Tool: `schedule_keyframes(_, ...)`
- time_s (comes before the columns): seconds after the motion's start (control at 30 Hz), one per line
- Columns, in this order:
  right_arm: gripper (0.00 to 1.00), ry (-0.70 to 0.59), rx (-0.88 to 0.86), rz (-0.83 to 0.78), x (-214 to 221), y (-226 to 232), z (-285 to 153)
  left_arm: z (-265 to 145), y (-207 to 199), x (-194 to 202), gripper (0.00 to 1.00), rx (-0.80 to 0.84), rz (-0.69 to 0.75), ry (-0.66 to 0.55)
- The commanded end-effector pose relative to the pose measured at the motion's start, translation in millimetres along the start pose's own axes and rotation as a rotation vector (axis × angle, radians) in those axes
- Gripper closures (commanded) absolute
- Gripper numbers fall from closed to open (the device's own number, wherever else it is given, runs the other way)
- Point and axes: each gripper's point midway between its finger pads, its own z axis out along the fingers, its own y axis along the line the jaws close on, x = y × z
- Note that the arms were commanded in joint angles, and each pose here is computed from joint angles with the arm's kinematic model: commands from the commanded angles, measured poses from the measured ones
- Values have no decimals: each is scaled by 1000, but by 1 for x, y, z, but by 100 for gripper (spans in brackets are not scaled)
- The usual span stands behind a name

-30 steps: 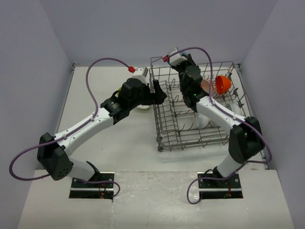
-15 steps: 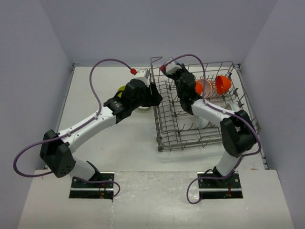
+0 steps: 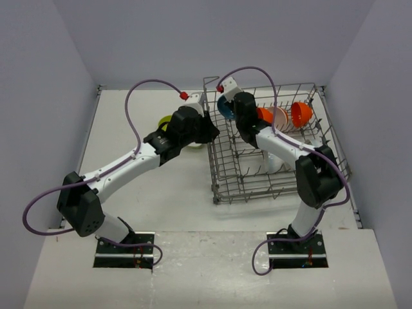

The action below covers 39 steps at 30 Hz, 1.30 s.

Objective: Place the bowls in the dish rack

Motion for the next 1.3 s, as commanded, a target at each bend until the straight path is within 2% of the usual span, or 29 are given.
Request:
schedule_keyframes(0.0,100,35,43,85,-5,-7,-3,3,12,-6,74,-41,4,-13)
schedule_keyframes(0.13,100,124,184,-33,18,-22,-7,2,12,-6,80,-37,-3,-16)
schedule_keyframes(0.23,100,123,278,-66,17,-38,-10,1,14,-4,86,-41,-2,-15)
schedule_keyframes(0.3,100,117,268,-58,14,-38,-12,1,13,-4,89,-39,-2,-15)
schedule_keyframes(0.73,100,240,289,-273,35,24,-3,-2,9,-6,95,-19,-1,-18)
schedule_keyframes(0.97,100,281,197,-189,35,47,-9,0,9,-6,96,-15,-1,-19)
schedule_keyframes(1.03,100,293,196,-150,29,43,-13,2,10,-5,100,-19,-1,-14)
schedule_keyframes(1.27,100,270,219,-26,-2,14,-28,4,12,1,100,-25,-5,0)
